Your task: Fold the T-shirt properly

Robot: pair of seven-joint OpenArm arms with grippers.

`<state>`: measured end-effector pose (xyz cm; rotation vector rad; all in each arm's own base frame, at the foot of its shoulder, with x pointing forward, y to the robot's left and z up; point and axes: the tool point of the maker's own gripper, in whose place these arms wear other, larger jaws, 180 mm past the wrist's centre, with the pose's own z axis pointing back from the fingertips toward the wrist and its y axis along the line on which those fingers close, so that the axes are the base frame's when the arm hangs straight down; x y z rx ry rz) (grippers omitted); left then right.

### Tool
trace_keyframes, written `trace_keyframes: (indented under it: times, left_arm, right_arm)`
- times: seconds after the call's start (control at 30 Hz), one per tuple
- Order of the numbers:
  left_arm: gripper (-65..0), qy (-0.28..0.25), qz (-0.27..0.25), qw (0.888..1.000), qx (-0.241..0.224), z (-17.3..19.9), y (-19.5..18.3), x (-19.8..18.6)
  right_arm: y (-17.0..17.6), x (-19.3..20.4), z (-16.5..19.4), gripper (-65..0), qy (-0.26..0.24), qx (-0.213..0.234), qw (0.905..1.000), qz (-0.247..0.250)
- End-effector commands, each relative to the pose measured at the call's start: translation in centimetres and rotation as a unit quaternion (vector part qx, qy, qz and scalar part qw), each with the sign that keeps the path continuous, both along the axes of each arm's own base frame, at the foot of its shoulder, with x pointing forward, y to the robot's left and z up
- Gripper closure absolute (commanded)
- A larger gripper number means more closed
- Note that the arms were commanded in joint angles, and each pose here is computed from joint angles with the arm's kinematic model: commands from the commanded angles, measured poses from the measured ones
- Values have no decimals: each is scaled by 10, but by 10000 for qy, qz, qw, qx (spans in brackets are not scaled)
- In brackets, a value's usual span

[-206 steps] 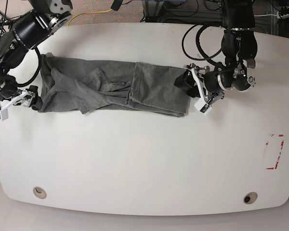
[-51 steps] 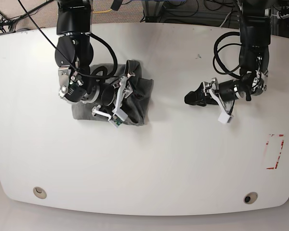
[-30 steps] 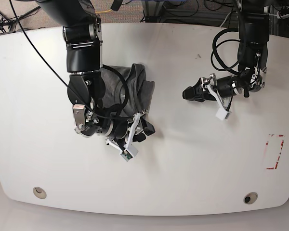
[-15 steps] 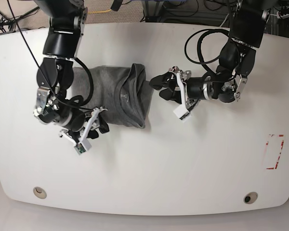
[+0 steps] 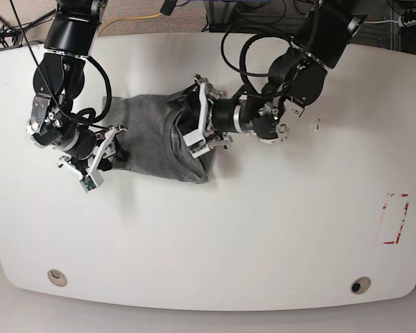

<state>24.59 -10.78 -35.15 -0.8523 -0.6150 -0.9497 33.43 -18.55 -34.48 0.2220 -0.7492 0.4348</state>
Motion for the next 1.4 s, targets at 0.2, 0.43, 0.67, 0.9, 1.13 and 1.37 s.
trace_keyframes:
  times: [0.2, 0.43, 0.67, 0.9, 1.13, 1.37]
  left_arm:
    - [-346, -351, 120, 9992, 130, -4, -15, 22]
    - [-346, -222, 506, 9978, 372, -27, 13, 53]
    - [-347, -207, 1013, 9927, 620, -35, 55, 87]
    - [-349, -348, 1152, 9894, 812, -30, 77, 112]
    - [-349, -597, 1624, 9824, 706, -4, 102, 147]
    - [-349, -754, 2104, 9720, 718, 11, 144, 170]
  right_arm:
    - [-16, 24, -18, -231, -47, 563, 9978, -349]
    - [-38, 33, -49, -231, 158, 1027, 9912, -825]
    - [-53, 41, -51, -233, 13, 1167, 9877, -1045]
    - [-51, 40, -47, -233, 14, 1070, 9896, -960]
    - [-24, 15, -42, -233, 145, 774, 9954, -552]
    - [14, -7, -42, -233, 319, 748, 9964, -248]
